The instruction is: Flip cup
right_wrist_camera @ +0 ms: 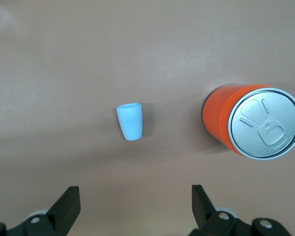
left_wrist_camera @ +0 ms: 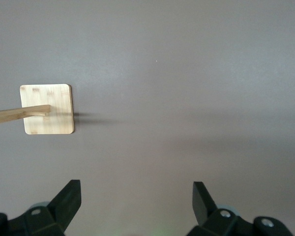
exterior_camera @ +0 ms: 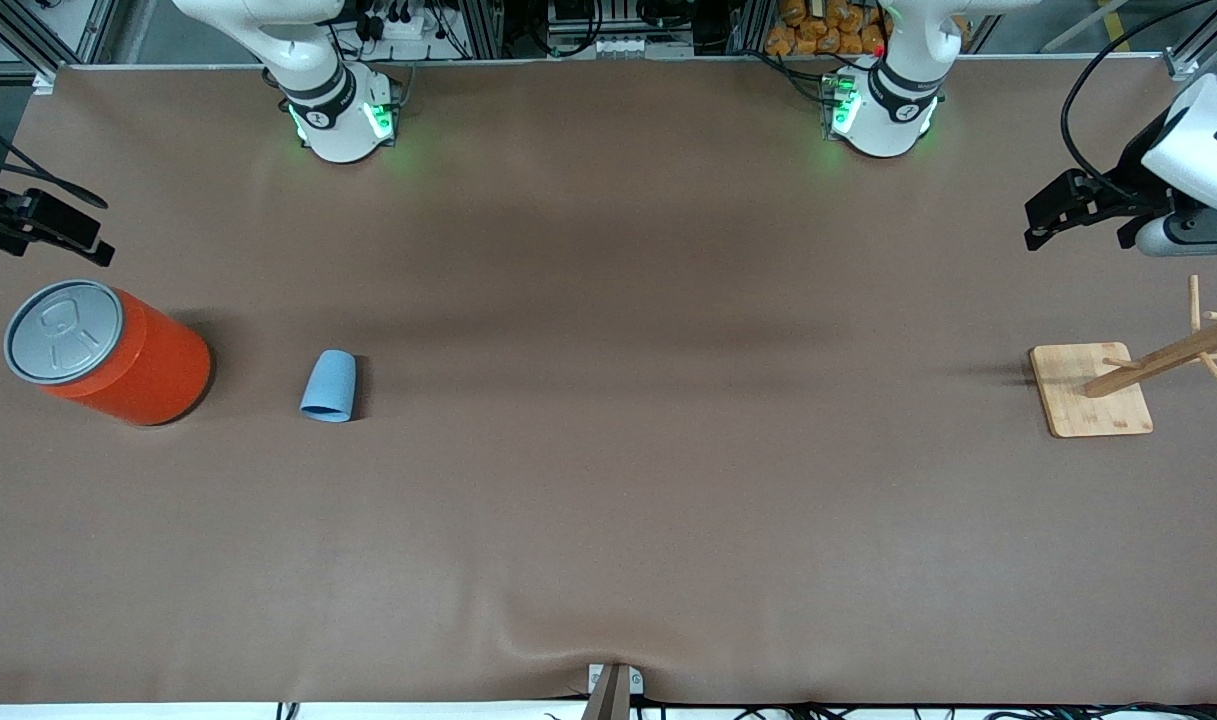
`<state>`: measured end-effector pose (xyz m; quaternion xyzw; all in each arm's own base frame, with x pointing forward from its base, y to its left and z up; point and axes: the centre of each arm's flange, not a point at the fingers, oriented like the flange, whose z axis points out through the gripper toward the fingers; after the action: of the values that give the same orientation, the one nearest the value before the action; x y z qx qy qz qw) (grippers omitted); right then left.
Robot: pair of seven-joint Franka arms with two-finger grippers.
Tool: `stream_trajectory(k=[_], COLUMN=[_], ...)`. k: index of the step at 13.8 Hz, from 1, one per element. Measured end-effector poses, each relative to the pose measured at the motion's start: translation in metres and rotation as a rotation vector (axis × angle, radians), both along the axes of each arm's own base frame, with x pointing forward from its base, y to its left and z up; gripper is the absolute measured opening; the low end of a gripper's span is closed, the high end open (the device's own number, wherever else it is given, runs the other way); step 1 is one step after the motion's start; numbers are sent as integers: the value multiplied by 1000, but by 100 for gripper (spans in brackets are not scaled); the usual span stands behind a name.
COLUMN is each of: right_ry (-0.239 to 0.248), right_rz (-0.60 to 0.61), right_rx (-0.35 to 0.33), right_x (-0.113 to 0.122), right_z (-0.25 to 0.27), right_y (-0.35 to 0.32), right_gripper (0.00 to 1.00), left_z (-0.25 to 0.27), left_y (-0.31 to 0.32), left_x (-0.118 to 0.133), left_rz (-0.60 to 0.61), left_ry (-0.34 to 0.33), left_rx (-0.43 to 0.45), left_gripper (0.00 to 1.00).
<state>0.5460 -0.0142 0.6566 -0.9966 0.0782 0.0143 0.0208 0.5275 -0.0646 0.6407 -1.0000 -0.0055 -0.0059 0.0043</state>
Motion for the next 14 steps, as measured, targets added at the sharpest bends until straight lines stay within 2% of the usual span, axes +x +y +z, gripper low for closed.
stream_trajectory(k=[5,11,14], right_ry=[12,57,108], right_rz=[3,36,47], right_rx=[0,2,6], right_x=[0,11,21], right_z=[-4,-29,-56], right_y=[1,10,15], right_gripper=[100,100,100], left_z=[-5,-16,-16], left_y=[1,0,0], left_x=[2,5,5], left_rz=[1,-8,-9], left_ry=[18,47,48], left_rx=[1,3,3], left_gripper=[100,100,100])
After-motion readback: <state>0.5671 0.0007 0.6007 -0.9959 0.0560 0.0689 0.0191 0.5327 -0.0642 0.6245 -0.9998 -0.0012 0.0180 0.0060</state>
